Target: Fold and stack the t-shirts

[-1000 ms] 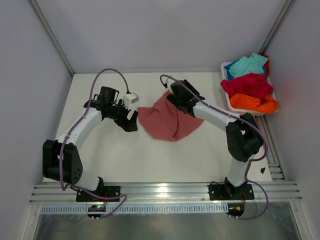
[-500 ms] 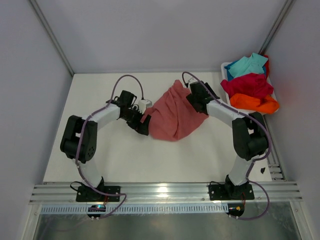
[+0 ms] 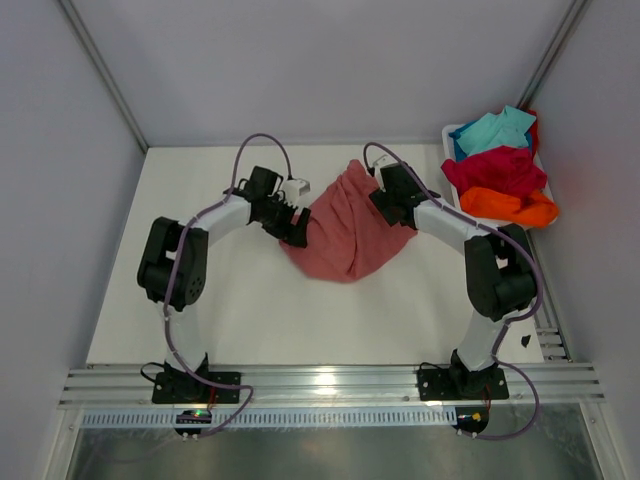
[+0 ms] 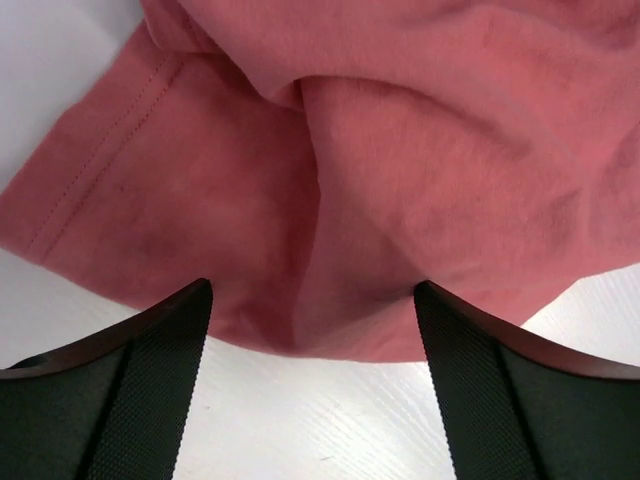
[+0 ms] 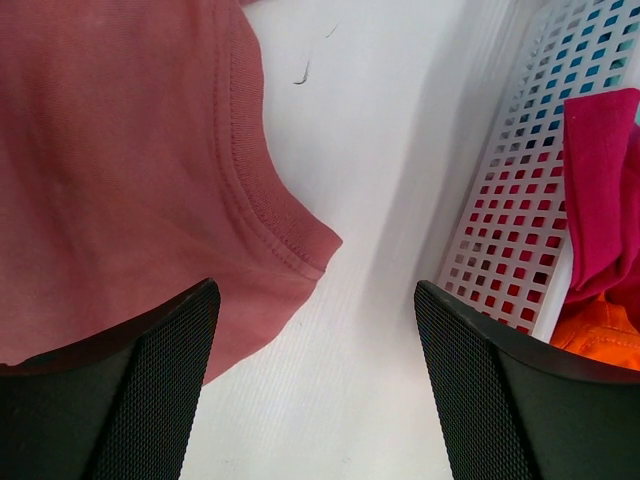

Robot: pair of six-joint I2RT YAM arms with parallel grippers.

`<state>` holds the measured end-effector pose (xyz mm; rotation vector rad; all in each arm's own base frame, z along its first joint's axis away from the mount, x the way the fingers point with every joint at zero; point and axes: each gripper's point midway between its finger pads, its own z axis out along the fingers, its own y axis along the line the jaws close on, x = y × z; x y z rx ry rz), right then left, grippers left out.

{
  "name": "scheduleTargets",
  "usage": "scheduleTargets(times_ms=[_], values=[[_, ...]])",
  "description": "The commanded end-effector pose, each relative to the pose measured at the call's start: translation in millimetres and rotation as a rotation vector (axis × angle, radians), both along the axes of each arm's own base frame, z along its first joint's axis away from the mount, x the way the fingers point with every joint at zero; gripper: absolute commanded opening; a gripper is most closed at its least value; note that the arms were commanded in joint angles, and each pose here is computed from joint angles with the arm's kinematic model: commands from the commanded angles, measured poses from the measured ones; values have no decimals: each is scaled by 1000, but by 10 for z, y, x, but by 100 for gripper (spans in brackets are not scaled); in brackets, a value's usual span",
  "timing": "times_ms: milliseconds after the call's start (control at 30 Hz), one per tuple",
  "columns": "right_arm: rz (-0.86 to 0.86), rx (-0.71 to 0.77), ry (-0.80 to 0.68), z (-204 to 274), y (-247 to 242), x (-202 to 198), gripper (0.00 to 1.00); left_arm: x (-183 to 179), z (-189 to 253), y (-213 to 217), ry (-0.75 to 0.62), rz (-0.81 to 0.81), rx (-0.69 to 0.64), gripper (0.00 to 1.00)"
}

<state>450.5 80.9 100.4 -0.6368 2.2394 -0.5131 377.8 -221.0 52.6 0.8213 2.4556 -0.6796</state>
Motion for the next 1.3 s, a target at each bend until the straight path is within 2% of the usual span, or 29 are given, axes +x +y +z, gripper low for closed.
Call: scheduleTargets(times_ms=[0,100,133,167,333,467,500,533,567,700,833,1100,1233,1267], values=[[13,42,9,-11,85,26,82,129,57,-153,-37,-16,-22,82],[12,40,22,-40,87,21,82,67,-74,-207,-5,-46,5,48],[11,41,25,-43,83,22,82,67,-130,-240,5,-59,22,15],[11,41,23,-37,88,24,82,24,-171,-235,35,-60,30,2],[-6,35,11,1,35,41,82,48,-180,-121,39,-27,98,0],[-24,45,-6,57,-17,47,82,275,363,102,-132,35,195,0],[-29,46,-7,57,-25,48,82,411,823,127,-237,66,190,0],[-32,48,-10,65,-31,52,82,353,1026,171,-242,70,197,0],[-32,47,-10,67,-39,50,82,448,1517,137,-332,83,158,0],[-30,53,-1,24,-25,51,82,265,2924,201,-547,138,29,0],[-27,64,9,-8,-3,46,82,-83,3715,353,-690,154,-41,0],[-16,105,42,-78,87,41,82,-666,4513,678,-904,198,-112,0],[-11,112,51,-86,99,35,81,-759,4495,759,-933,200,-95,0],[-10,113,51,-86,100,32,81,-722,4374,750,-911,196,-77,0]])
